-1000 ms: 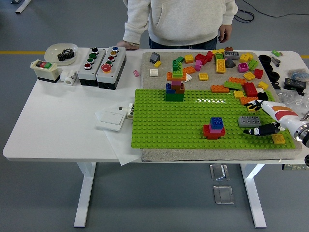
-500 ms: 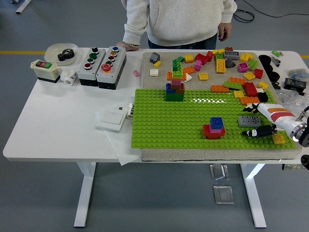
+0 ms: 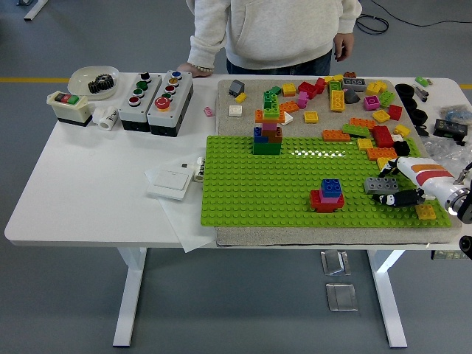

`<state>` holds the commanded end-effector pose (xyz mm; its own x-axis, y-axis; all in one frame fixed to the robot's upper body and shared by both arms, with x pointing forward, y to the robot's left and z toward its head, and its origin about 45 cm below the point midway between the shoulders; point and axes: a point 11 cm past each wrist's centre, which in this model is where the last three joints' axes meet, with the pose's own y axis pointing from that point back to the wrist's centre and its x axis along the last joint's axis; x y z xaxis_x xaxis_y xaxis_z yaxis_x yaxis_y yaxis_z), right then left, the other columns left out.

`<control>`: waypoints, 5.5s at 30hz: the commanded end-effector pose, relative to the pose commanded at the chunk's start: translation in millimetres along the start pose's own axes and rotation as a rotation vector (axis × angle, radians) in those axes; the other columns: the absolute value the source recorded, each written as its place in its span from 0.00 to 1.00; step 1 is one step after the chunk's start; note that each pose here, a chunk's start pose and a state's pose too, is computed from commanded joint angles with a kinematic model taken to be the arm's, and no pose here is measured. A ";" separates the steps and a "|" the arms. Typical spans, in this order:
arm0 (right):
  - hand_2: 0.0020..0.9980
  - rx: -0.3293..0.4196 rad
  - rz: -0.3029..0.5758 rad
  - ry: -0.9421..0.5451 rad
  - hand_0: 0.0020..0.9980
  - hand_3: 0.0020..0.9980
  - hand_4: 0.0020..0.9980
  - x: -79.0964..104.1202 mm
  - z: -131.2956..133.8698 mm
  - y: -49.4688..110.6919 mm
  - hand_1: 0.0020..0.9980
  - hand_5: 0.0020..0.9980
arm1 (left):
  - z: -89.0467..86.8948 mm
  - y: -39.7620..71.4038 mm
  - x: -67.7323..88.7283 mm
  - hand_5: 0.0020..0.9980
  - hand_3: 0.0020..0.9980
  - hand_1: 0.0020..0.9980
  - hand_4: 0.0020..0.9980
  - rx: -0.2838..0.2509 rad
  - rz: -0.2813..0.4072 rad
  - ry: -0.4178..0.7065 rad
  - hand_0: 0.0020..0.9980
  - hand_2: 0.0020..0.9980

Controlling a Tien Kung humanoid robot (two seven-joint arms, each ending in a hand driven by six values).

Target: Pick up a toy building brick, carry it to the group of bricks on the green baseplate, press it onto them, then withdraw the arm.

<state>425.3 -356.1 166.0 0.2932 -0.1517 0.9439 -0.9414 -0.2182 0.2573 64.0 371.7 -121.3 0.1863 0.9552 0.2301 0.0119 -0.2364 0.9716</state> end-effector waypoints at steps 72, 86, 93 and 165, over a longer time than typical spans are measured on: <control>0.52 0.139 0.190 -0.077 0.59 0.50 0.69 50.3 -24.9 11.3 0.50 0.49 | 0.7 0.1 0.1 0.61 0.56 0.72 0.59 -0.003 -0.001 -0.003 0.78 0.65; 0.52 0.413 0.123 0.116 0.59 0.51 0.69 57.8 -96.8 18.9 0.50 0.48 | 0.6 0.1 1.3 0.61 0.56 0.72 0.59 -0.002 0.000 -0.003 0.78 0.65; 0.52 0.466 0.099 0.203 0.59 0.51 0.69 57.1 -111.0 18.0 0.50 0.48 | 2.0 0.4 2.2 0.61 0.56 0.72 0.59 -0.005 0.001 0.001 0.78 0.65; 0.56 0.446 0.058 0.188 0.60 0.53 0.76 46.4 -108.7 11.9 0.54 0.45 | -1.0 -0.1 1.4 0.61 0.56 0.72 0.59 0.003 0.001 -0.003 0.78 0.65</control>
<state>409.6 -260.9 235.3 0.1679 -0.0078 0.9858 -0.7803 -0.6122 0.1281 63.2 373.3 -121.0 0.1894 0.9544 0.2309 0.0144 -0.2379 0.9712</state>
